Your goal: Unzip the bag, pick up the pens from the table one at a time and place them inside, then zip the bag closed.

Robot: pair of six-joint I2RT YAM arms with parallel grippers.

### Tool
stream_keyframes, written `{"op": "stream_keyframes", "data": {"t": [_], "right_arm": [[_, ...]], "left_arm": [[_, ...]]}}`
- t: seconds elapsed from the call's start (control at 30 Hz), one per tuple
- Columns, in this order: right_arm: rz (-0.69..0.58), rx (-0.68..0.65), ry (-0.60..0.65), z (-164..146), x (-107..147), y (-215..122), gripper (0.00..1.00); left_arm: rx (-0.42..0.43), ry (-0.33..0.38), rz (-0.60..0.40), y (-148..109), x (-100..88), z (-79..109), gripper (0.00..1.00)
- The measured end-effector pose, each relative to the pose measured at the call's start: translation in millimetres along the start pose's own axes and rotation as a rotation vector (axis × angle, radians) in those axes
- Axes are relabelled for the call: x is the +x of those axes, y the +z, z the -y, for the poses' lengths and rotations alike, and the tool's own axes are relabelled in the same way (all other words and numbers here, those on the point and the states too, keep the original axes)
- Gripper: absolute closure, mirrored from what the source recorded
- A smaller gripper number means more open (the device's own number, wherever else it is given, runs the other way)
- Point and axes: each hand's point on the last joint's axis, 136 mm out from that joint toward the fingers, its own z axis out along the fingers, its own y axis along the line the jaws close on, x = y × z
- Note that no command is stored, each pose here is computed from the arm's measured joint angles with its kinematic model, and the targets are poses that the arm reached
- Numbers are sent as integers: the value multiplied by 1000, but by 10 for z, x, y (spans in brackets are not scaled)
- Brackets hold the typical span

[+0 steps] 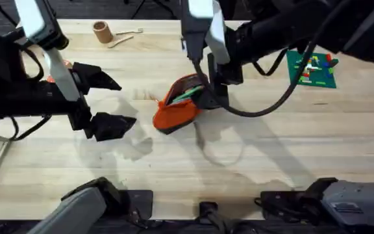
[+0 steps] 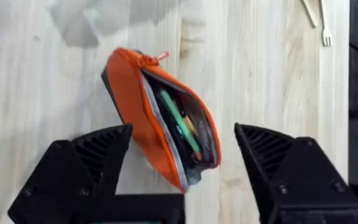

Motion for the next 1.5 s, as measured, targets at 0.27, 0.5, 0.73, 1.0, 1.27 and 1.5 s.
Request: {"op": "stream_keyframes", "data": {"t": [0.27,0.5,0.73,1.0,1.27,1.5], "right_arm": [[77,-58,127,-88,-146,-15,7],[123,-126,164,-272,-343,22,7],[141,-181,188,-471,-526,73,6],[47,-126,237,-573,-571,192,6],[-39,15,303,-562,-647,351,6],[-122,140,390,-449,-546,556,5]], "left_arm": [[121,32,31,206,181,-116,7],[194,11,36,345,354,-173,9],[235,-21,38,435,453,-198,8],[220,4,41,450,460,-246,8],[214,11,41,453,462,-262,7],[214,11,41,454,462,-262,7]]}}
